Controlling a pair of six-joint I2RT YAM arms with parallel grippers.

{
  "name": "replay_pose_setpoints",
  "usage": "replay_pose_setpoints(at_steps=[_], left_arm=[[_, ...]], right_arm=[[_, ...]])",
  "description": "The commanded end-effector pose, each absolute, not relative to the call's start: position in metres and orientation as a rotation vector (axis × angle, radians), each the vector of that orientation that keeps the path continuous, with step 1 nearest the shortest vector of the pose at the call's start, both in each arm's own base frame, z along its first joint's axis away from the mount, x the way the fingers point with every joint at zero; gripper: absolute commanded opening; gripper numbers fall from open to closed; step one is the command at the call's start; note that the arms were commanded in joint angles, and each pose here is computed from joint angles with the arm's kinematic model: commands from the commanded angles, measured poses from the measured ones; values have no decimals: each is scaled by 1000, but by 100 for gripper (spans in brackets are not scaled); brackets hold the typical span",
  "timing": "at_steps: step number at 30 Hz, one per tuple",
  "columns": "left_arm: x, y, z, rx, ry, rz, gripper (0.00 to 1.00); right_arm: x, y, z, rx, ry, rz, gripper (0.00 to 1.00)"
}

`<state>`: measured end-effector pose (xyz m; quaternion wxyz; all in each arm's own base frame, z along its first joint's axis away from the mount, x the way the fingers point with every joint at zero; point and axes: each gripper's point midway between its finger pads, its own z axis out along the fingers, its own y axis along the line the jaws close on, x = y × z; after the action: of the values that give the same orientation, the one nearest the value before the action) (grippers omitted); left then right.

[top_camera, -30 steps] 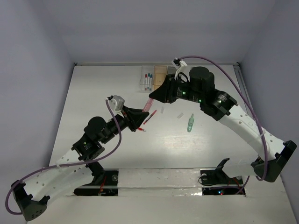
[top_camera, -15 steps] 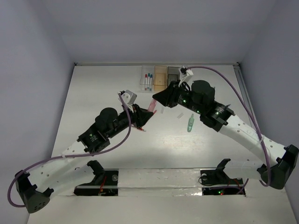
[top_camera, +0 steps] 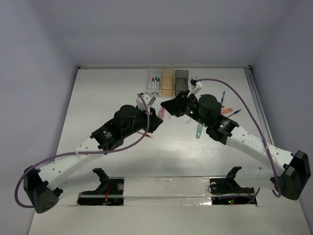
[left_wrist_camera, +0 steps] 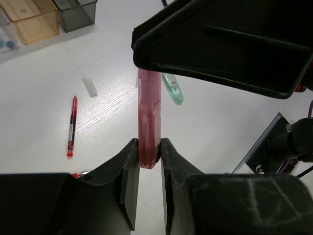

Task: Sort the stationery into containers
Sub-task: Close the pen cap on the pen.

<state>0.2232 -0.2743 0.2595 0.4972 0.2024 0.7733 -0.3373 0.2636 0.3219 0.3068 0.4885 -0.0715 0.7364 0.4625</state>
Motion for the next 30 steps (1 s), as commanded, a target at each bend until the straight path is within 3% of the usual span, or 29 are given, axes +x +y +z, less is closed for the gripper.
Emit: replay_pose_setpoints(at_steps=[1,9,16,20,23,27,30], left_arm=[[233,-256,495,203,1115,-1008,0],[221,-270,445,241,1203,-1124,0],[211,-271,385,205,1304,-1214,0],[204,-268,379,198,1312,-1253,0],[198,-268,378,211,1312,-1275,0],[192,-269,377,237,1317,-1291,0],[189,-271,377,261,1317,-1299,0]], right_arm=[[155,339,192,-505,2289,1223,0],[187,338,246,-467,2140,1190,2],[219,328,324,-426,1929,1280,26],[225,327,342,-451,1882,1336,48],[220,328,355,-499,1830,1412,58],[216,333,363,-540,1795,1457,61],[218,335,366,-536,1775,1471,48]])
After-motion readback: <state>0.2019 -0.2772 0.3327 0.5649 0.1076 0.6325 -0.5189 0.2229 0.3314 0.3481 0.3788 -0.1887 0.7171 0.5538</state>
